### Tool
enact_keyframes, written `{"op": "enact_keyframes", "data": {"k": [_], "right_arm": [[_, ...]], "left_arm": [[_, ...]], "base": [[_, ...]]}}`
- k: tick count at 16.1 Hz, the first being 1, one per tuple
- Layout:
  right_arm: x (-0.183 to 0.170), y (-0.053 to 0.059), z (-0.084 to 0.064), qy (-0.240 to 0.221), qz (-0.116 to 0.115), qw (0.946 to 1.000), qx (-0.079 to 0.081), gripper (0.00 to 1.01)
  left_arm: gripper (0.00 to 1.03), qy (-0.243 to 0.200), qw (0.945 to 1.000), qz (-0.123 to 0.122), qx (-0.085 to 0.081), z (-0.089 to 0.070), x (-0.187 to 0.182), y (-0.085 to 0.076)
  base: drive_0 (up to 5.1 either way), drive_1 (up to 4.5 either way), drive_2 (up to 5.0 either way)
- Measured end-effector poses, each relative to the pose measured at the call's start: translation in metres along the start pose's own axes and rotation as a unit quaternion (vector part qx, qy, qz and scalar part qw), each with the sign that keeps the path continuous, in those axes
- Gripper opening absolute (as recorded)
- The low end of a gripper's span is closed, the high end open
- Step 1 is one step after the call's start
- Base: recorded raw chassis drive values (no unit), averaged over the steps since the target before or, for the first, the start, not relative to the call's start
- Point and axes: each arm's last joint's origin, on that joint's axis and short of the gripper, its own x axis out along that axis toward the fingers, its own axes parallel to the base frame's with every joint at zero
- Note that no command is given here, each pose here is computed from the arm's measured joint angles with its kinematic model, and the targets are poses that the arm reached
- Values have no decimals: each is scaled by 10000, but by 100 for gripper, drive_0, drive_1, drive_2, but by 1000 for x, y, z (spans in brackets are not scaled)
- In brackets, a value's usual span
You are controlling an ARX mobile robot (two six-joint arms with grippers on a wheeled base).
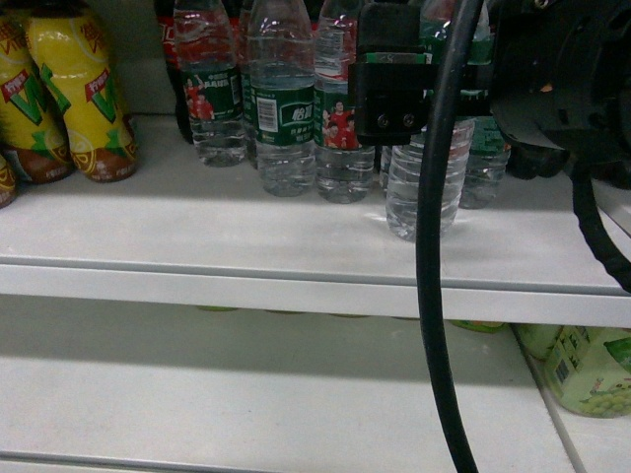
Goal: Move water from second to third shelf
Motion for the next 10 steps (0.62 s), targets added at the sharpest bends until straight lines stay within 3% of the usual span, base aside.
{"op": "enact_keyframes", "data": {"k": [6,10], "right_arm": [[32,-6,7,-126,-455,9989,52,98],[48,-10,5,-26,-639,9979,-41,98]], "left_arm": [[98,0,10000,2,0,0,0,0],[98,0,10000,0,0,0,0,0]], "base": [[0,0,0],[0,0,0]]}}
